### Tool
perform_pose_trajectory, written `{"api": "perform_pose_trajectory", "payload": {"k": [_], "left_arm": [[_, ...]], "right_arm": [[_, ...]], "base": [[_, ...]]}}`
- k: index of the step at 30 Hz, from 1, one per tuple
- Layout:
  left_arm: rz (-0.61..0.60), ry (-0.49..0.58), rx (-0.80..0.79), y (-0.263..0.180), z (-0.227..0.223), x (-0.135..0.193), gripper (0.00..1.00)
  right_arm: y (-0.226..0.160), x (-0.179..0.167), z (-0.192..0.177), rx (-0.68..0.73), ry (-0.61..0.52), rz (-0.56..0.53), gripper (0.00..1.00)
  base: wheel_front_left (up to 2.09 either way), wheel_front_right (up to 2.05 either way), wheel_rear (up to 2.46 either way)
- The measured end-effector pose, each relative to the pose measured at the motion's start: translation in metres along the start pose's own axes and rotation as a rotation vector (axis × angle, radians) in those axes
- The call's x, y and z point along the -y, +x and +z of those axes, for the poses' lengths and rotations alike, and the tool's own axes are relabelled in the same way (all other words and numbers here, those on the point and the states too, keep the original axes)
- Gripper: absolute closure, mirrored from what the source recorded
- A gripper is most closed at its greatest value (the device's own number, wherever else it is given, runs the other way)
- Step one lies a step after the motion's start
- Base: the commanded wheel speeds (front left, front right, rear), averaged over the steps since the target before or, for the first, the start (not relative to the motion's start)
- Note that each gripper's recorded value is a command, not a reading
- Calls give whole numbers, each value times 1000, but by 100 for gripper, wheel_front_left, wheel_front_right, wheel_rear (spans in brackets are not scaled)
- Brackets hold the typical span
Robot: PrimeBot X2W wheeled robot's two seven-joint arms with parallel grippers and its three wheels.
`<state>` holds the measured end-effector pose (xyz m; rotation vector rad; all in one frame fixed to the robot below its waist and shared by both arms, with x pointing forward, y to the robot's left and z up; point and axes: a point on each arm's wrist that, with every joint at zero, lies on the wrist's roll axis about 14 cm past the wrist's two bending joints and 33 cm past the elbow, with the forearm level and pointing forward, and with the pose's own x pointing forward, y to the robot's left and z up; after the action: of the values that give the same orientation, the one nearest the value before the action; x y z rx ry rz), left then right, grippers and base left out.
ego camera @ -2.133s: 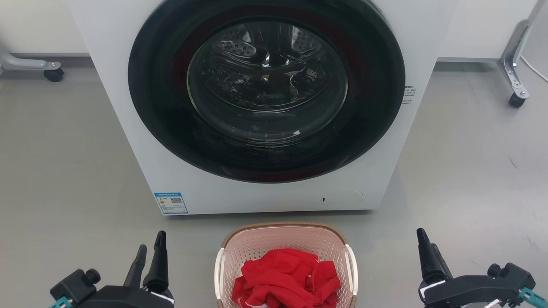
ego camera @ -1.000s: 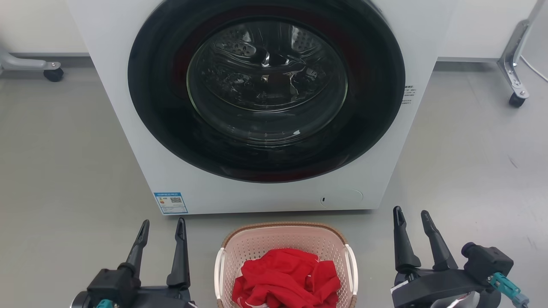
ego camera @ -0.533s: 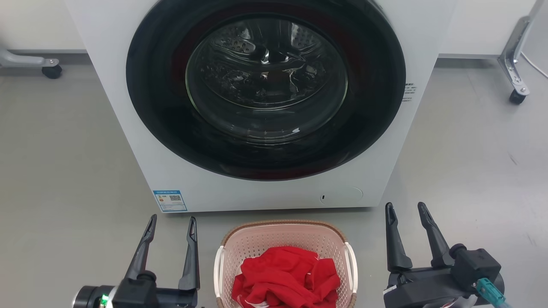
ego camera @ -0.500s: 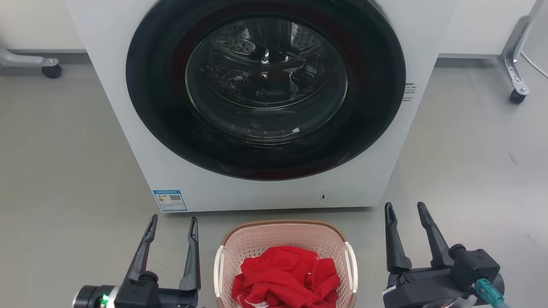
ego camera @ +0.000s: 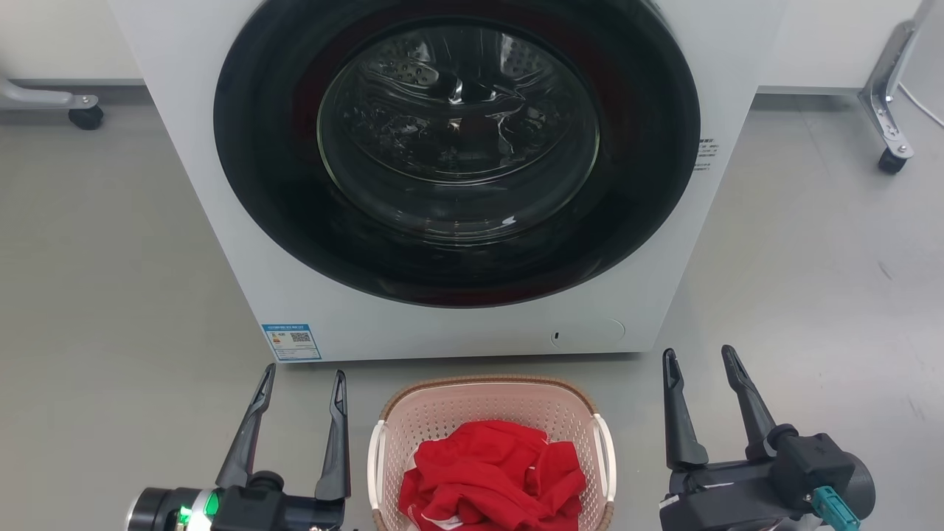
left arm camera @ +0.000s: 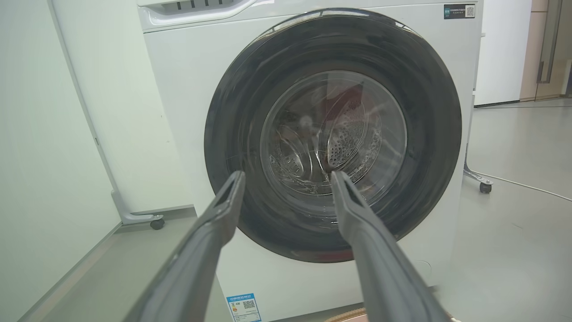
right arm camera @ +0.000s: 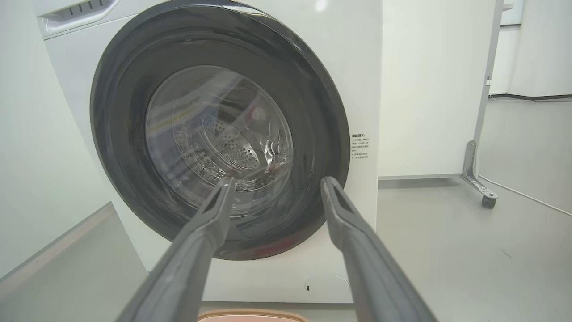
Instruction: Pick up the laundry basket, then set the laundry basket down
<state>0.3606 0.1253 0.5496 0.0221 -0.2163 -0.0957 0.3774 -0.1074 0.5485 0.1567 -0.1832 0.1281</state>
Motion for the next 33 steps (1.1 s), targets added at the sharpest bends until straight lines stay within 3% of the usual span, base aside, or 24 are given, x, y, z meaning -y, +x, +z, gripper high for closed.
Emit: {"api": "perform_pose_trajectory", "payload": {"k": [33], "left_arm": [[22, -29, -52, 2, -17, -4, 0]], "right_arm": [[2, 6, -12, -31, 3, -19, 0]], "base": [[0, 0, 0]]}}
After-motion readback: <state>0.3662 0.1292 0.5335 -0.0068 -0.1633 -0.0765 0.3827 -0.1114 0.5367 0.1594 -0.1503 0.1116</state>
